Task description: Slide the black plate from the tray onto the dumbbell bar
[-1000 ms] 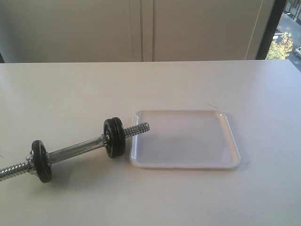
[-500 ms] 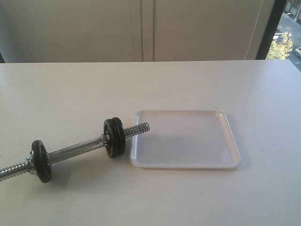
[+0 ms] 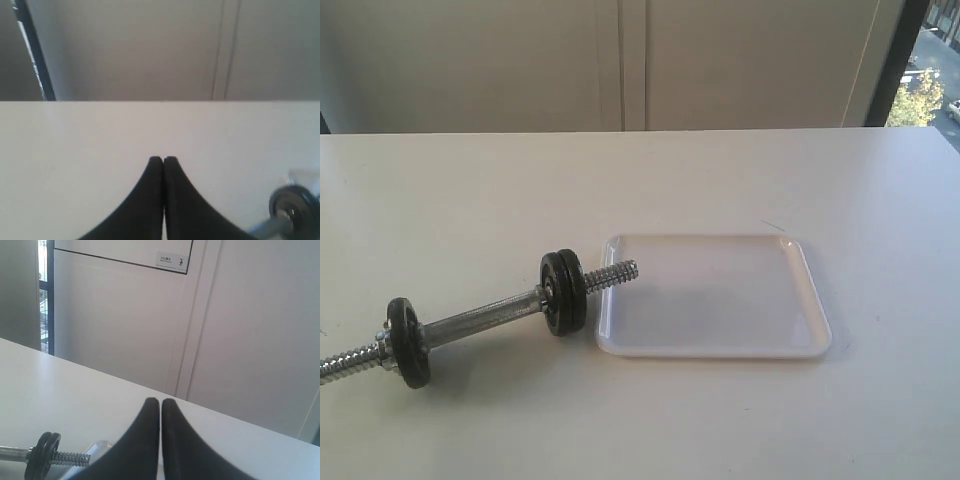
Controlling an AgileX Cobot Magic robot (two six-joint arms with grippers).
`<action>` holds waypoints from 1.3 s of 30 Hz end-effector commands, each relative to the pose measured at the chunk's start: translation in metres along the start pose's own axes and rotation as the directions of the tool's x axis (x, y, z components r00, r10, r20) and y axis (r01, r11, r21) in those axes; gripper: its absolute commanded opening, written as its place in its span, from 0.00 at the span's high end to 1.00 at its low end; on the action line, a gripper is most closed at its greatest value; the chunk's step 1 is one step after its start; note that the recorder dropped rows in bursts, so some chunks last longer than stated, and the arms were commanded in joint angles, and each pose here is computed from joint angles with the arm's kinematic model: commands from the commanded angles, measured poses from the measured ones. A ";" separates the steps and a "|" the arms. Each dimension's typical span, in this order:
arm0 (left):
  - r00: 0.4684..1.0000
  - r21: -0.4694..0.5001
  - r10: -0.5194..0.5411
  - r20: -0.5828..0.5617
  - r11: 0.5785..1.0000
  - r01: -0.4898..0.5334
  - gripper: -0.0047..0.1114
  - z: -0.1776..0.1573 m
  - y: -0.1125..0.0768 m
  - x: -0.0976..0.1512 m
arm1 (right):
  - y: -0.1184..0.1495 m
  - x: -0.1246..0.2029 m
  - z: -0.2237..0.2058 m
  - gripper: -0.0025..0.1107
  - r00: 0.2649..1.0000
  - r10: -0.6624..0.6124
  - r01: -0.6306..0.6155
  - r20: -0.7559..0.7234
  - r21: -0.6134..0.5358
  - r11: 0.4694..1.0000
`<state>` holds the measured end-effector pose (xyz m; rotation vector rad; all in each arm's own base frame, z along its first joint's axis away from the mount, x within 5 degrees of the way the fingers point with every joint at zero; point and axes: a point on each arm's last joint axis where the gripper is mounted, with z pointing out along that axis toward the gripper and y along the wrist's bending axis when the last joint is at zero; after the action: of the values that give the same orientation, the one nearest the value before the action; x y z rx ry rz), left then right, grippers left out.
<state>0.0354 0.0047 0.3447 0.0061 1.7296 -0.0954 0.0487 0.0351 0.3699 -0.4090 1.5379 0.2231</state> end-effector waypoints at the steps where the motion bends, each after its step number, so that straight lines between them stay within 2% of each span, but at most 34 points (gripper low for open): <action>1: 0.983 0.000 -0.086 0.164 0.996 0.087 0.96 -0.003 -0.003 0.004 | 0.000 0.002 0.000 0.96 1.000 0.006 -0.006 -0.004 0.006 1.000; 4: 0.962 0.032 -0.084 0.261 0.996 0.078 0.96 0.001 -0.003 0.027 | 0.000 0.002 0.000 0.96 1.000 0.006 -0.006 -0.004 0.006 1.000; 9: 0.941 0.061 -0.089 0.325 0.995 0.073 0.96 0.010 -0.003 0.060 | 0.000 0.002 0.000 0.96 1.000 0.006 -0.006 -0.004 0.006 1.000; 12: 0.917 0.092 -0.116 0.382 0.992 0.087 0.96 0.016 -0.004 0.067 | 0.001 0.001 -0.002 0.96 1.000 0.003 -0.003 0.001 0.005 1.000; 20: 0.860 0.189 -0.317 0.399 0.947 0.261 0.96 0.017 -0.004 0.069 | 0.001 0.001 -0.002 0.96 1.000 0.002 -0.002 0.003 0.005 1.000; 22: 0.815 0.238 -0.407 0.411 0.912 0.335 0.96 0.016 -0.004 0.066 | 0.001 0.001 -0.002 0.96 1.000 0.002 -0.002 0.003 0.005 1.000; 25: 0.694 0.339 -0.603 0.392 0.797 0.501 0.96 0.014 -0.003 0.062 | 0.001 0.001 -0.002 0.96 1.000 0.002 -0.002 0.003 0.005 1.000; 27: 0.653 0.358 -0.658 0.376 0.753 0.552 0.96 0.013 -0.001 0.062 | 0.001 0.001 -0.002 0.96 1.000 0.002 -0.002 0.003 0.005 1.000; 28: 0.646 0.355 -0.665 0.376 0.747 0.562 0.96 0.014 -0.001 0.063 | 0.001 0.001 -0.002 0.96 1.000 0.003 -0.003 0.004 0.006 1.000; 30: 0.680 0.317 -0.604 0.416 0.797 0.514 0.96 0.016 0.001 0.067 | 0.001 0.001 -0.002 0.96 1.000 0.003 -0.003 0.004 0.006 1.000; 32: 0.778 0.220 -0.430 0.458 0.903 0.370 0.96 0.021 0.002 0.077 | 0.001 0.001 -0.002 0.96 1.000 0.003 -0.003 0.004 0.006 1.000; 34: 0.858 0.129 -0.265 0.441 0.964 0.232 0.96 0.029 0.002 0.094 | 0.001 0.001 -0.002 0.96 1.000 0.003 -0.003 0.004 0.006 1.000; 35: 0.887 0.097 -0.210 0.412 0.978 0.186 0.96 0.034 0.002 0.105 | 0.001 0.001 -0.002 0.96 1.000 0.003 -0.003 0.004 0.006 1.000; 37: 0.925 0.067 -0.164 0.343 0.986 0.150 0.96 0.041 0.002 0.123 | 0.001 0.001 -0.002 0.96 1.000 0.003 -0.003 0.004 0.006 1.000; 38: 0.954 0.065 -0.132 0.271 0.991 0.119 0.96 0.043 0.001 0.130 | 0.001 0.001 -0.002 0.96 1.000 0.003 -0.003 0.004 0.006 1.000; 39: 0.989 0.076 -0.074 0.128 0.995 0.065 0.96 0.045 -0.003 0.143 | 0.001 0.001 -0.002 0.96 1.000 0.003 -0.003 0.004 0.006 1.000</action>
<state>0.0557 -0.0026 0.2207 -0.1382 1.3789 -0.2809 0.0467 0.0350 0.3702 -0.4102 1.5302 0.2191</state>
